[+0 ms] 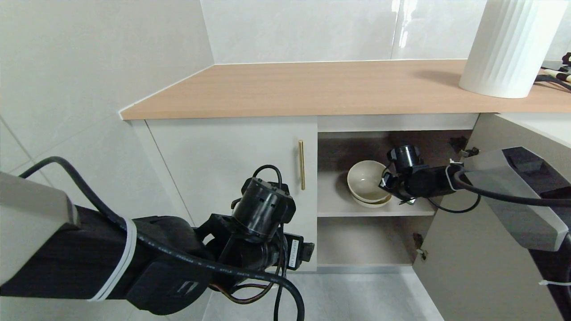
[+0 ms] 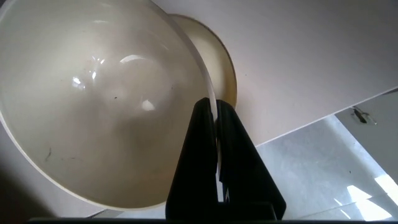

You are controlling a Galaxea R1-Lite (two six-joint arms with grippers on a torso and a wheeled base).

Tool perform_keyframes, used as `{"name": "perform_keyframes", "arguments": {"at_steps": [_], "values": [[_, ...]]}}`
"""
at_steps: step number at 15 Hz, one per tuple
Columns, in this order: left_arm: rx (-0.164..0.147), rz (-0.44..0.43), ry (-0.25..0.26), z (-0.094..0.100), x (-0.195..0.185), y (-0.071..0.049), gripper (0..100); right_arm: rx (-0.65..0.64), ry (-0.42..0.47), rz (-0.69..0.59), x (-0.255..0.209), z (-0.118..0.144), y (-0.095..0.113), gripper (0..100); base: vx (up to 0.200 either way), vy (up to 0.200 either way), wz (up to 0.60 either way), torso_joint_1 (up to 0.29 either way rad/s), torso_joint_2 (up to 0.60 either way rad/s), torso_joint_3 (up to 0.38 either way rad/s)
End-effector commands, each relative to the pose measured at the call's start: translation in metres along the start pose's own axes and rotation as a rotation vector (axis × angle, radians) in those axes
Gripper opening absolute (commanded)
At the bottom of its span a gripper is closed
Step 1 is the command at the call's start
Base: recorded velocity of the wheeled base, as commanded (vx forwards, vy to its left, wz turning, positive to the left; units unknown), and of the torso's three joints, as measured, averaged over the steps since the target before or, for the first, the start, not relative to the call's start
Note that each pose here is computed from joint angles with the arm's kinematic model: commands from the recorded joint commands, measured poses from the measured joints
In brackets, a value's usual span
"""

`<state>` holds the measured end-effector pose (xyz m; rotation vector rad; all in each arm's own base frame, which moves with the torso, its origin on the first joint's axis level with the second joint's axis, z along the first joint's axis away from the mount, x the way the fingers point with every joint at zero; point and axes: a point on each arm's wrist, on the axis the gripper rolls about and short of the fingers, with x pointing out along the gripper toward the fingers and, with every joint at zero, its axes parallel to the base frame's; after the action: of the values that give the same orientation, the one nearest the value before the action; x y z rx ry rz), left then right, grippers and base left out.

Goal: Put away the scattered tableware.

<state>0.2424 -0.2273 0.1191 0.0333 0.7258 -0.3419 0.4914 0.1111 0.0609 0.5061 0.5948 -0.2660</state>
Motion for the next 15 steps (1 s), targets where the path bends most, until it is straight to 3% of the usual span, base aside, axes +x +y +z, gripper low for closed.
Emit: {"name": "perform_keyframes", "arguments": {"at_steps": [1, 15], "values": [[-0.001, 0.001, 0.0, -0.0001, -0.0002, 0.0002, 100, 0.002, 0.0, -0.006, 0.003, -0.0002, -0.0022, 0, 0.0, 0.0, 0.0, 0.0, 0.0, 0.0], [-0.001, 0.001, 0.0, -0.0001, -0.0002, 0.0002, 100, 0.007, -0.003, -0.014, 0.0062, 0.002, -0.0065, 0, 0.0, 0.0, 0.0, 0.0, 0.0, 0.0]]}}
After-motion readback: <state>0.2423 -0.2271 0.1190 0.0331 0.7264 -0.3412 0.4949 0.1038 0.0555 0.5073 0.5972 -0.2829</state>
